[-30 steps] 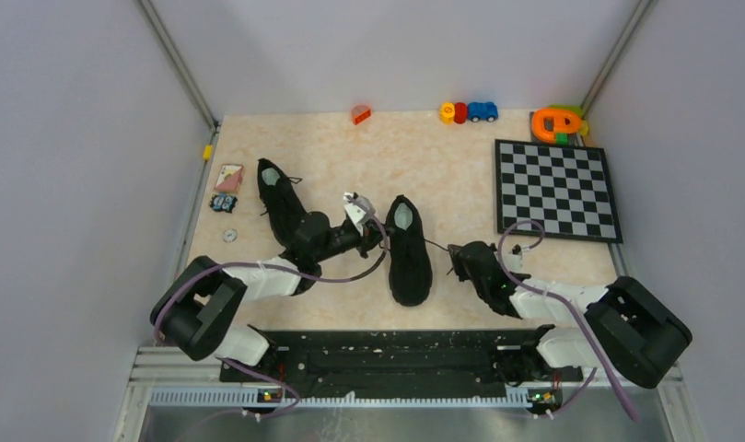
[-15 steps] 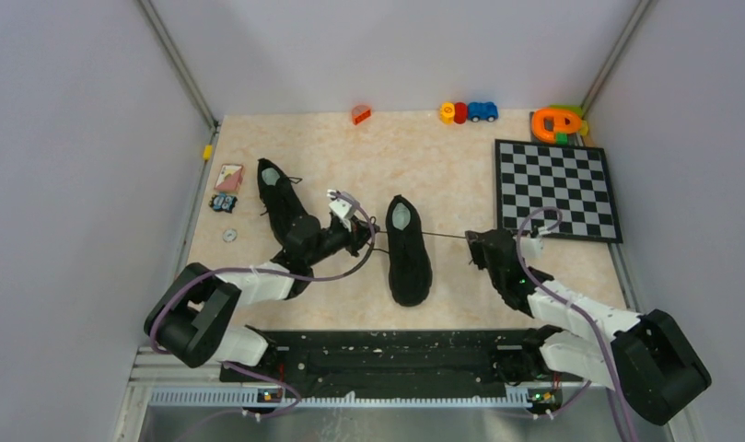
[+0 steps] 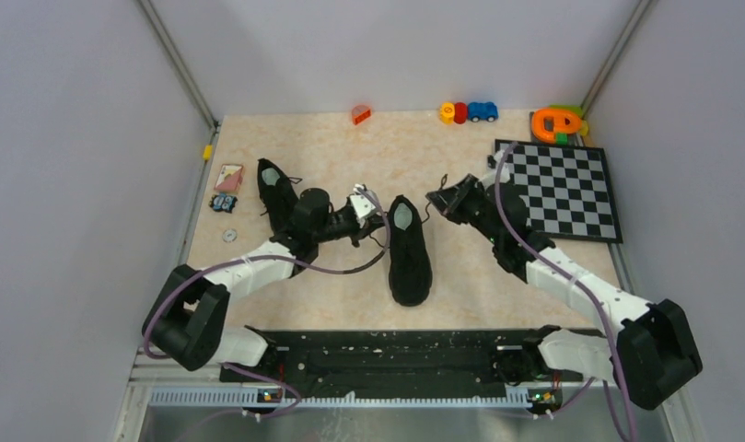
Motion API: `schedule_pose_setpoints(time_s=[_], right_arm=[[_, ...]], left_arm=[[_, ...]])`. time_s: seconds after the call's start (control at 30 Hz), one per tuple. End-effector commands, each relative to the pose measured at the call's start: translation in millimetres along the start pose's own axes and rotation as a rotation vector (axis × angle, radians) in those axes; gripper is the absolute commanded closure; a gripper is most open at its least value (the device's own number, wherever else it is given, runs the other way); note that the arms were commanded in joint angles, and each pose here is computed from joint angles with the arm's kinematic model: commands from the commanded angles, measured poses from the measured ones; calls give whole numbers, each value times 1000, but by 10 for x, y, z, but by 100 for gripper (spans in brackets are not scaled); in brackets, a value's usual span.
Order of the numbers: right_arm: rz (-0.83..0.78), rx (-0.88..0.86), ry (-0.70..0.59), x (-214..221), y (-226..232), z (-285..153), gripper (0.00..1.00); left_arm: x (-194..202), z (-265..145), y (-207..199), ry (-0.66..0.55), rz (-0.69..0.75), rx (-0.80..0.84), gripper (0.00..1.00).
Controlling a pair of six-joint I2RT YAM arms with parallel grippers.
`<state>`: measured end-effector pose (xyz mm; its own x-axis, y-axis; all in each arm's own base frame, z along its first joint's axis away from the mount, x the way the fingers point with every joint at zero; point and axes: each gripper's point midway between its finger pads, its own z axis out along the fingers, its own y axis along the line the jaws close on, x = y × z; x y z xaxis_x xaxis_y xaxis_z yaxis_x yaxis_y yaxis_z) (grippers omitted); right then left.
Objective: Tie the shoes
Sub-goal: Wrap the shoelace around the shoelace.
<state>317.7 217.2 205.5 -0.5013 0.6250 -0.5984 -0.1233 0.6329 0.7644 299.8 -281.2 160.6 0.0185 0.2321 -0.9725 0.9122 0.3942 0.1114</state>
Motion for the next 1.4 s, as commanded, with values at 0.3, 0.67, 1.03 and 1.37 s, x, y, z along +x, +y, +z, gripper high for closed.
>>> schedule_pose_setpoints(time_s=[0.3, 0.67, 1.03, 1.37], right_arm=[[-224, -233, 286, 284, 502, 312, 100], [-203, -154, 205, 107, 378, 440, 100], [-156, -135, 159, 4, 402, 483, 96], [-107, -145, 162, -3, 461, 499, 96]], left_arm=[[-142, 114, 28, 84, 209, 133, 100], [-80, 383, -50, 156, 273, 200, 100], [-50, 529, -55, 204, 311, 224, 100], [-130, 664, -110, 196, 339, 260, 100]])
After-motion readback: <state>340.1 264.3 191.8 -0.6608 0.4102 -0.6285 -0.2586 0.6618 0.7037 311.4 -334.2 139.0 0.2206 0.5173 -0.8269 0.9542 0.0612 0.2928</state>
